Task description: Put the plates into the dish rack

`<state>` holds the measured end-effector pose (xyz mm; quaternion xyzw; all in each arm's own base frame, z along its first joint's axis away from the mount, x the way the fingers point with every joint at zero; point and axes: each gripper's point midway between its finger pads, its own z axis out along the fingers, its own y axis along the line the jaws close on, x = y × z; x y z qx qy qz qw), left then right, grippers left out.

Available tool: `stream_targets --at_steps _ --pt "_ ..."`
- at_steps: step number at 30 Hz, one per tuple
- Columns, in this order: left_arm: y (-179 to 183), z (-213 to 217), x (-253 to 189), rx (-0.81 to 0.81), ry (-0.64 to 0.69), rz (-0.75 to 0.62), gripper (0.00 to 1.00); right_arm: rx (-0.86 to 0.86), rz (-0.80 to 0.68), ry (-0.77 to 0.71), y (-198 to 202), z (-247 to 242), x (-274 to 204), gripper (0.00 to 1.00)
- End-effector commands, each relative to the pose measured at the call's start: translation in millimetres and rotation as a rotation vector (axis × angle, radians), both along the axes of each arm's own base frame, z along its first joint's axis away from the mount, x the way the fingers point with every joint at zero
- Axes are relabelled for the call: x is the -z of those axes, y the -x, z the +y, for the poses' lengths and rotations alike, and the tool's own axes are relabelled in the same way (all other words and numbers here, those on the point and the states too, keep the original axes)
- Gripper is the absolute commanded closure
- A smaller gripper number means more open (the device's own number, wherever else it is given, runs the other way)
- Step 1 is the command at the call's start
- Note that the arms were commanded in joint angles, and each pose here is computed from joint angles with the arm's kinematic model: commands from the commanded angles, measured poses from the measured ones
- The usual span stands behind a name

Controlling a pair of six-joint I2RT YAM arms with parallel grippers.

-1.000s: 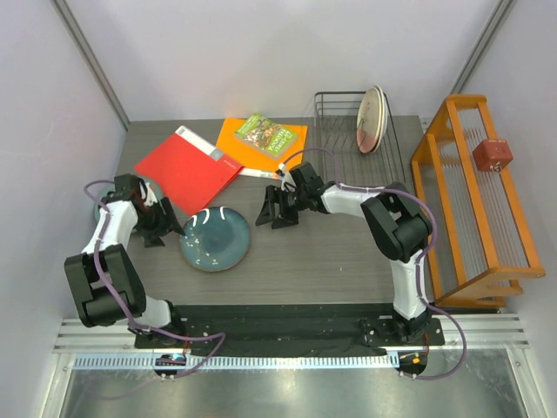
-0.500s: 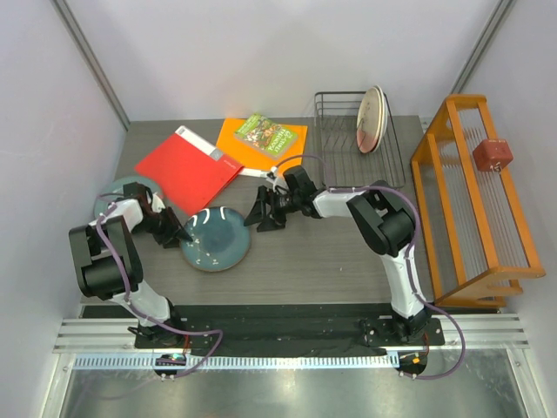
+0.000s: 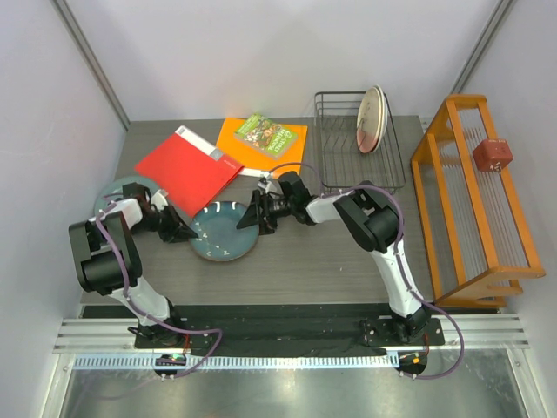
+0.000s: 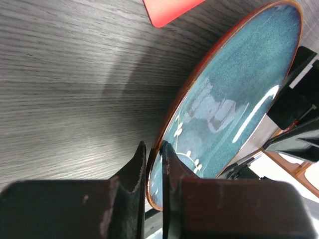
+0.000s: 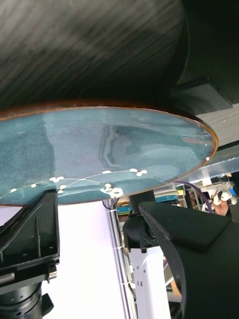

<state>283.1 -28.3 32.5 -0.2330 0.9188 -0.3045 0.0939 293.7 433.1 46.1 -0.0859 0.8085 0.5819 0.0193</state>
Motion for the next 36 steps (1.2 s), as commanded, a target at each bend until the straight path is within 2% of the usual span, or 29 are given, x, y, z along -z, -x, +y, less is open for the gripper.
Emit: stream_targets --at_steps 1,3,4,6,9,10,11,13,15,16,21,23,24,25,29,31,32,34,36 --pt "9 14 22 0.006 -0.107 0.064 1.0 0.053 0.031 0.014 -8 12 17 0.36" --pt "10 12 23 0.01 -0.102 0.065 0.98 0.076 0.028 -0.001 -14 15 13 0.44" --pt "9 10 23 0.018 -0.104 0.061 0.97 0.081 0.021 -0.006 -16 17 11 0.55" --pt "8 10 22 0.02 -0.106 0.064 0.95 0.086 0.008 -0.018 -21 20 5 0.65" --pt "8 11 20 0.021 -0.112 0.069 0.81 0.069 -0.009 -0.014 -22 19 -1 0.89" --pt "8 12 18 0.023 -0.121 0.068 0.69 0.056 -0.005 -0.001 -19 17 -2 0.94" --pt "6 13 14 0.029 -0.125 0.059 0.63 0.044 -0.052 -0.004 -22 15 -10 0.98" --pt "2 14 6 0.038 -0.133 0.033 0.51 0.025 -0.056 0.042 -22 4 -12 0.99" --pt "-5 13 -12 0.049 -0.132 -0.029 0.48 -0.007 -0.142 0.046 -26 -4 -29 0.99" --pt "-8 12 -20 0.056 -0.126 -0.055 0.45 -0.023 -0.113 0.085 -20 -12 -27 0.99" --pt "-26 7 -88 0.089 -0.112 -0.235 0.36 -0.116 -0.224 0.215 -17 -55 -62 0.99" --pt "-31 8 -112 0.115 -0.131 -0.304 0.31 -0.09 -0.335 0.227 -30 -62 -101 0.99" --pt "-33 8 -129 0.127 -0.154 -0.362 0.26 -0.077 -0.345 0.254 -34 -72 -112 0.99" --pt "-41 11 -147 0.132 -0.184 -0.421 0.02 -0.062 -0.404 0.254 -40 -77 -130 0.99" --pt "-56 11 -190 0.17 -0.284 -0.609 0.0 0.128 -0.634 0.271 -98 -100 -215 0.99" --pt "-58 3 -199 0.206 -0.338 -0.653 0.01 0.23 -0.744 0.341 -128 -121 -239 0.99" --pt "-62 0 -206 0.223 -0.369 -0.681 0.01 0.265 -0.859 0.353 -142 -127 -268 0.99" --pt "-65 -7 -209 0.258 -0.47 -0.702 0.01 0.391 -0.956 0.482 -172 -153 -285 0.99" --pt "-64 -24 -210 0.314 -0.475 -0.732 0.01 0.568 -1.067 0.588 -200 -180 -319 0.99"
